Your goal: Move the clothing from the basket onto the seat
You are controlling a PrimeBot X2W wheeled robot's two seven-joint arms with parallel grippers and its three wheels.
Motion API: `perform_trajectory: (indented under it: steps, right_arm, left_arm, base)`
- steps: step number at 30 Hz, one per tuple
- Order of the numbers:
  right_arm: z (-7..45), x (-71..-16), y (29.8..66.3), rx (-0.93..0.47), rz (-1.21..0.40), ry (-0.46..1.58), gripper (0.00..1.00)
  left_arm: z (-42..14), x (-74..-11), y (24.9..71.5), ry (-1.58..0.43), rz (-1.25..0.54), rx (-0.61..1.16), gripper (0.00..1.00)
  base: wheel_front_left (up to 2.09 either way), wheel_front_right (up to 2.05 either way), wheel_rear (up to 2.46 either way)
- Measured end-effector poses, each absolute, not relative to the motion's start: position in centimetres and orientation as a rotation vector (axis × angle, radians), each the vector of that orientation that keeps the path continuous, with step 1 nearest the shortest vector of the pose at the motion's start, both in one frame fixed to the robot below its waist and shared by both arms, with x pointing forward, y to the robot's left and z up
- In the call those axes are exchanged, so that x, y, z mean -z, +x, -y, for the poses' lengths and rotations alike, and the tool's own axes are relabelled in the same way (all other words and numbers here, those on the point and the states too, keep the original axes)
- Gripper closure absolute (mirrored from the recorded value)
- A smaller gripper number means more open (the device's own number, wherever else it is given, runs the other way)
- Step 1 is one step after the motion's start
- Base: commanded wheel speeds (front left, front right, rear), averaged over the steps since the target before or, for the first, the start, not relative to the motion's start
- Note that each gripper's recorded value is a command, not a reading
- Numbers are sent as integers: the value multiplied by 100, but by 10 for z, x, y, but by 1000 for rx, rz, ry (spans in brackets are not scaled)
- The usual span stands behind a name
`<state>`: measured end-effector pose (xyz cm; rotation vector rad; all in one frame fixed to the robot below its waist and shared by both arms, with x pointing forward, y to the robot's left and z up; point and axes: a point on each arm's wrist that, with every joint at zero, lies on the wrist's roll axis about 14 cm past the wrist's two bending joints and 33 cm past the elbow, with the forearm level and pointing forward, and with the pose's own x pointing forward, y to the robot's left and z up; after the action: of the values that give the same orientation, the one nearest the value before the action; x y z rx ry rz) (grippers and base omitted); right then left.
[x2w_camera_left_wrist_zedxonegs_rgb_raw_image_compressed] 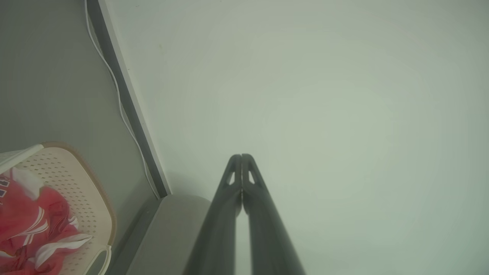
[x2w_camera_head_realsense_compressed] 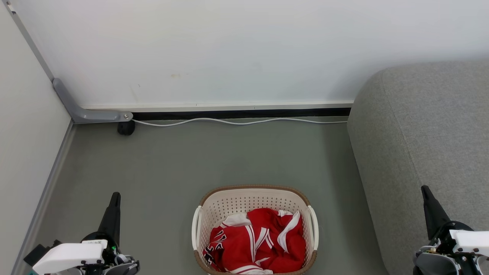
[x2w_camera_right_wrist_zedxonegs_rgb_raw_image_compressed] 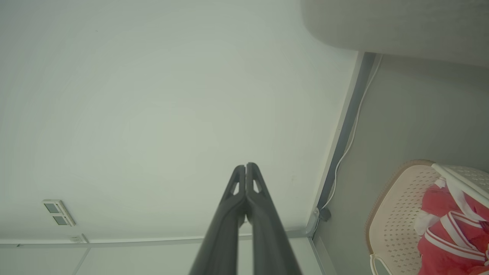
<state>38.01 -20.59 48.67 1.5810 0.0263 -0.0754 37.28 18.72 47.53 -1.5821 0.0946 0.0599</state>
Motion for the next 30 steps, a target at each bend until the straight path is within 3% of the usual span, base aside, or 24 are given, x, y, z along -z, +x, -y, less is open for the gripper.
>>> perform_trajectory:
  steps: [30]
  right_arm:
    - [206,-487,380,75,-26,1581,100]
  left_arm:
    - [-187,-475,373,-1582,-95,-60,100]
  base:
    - [0,0,0]
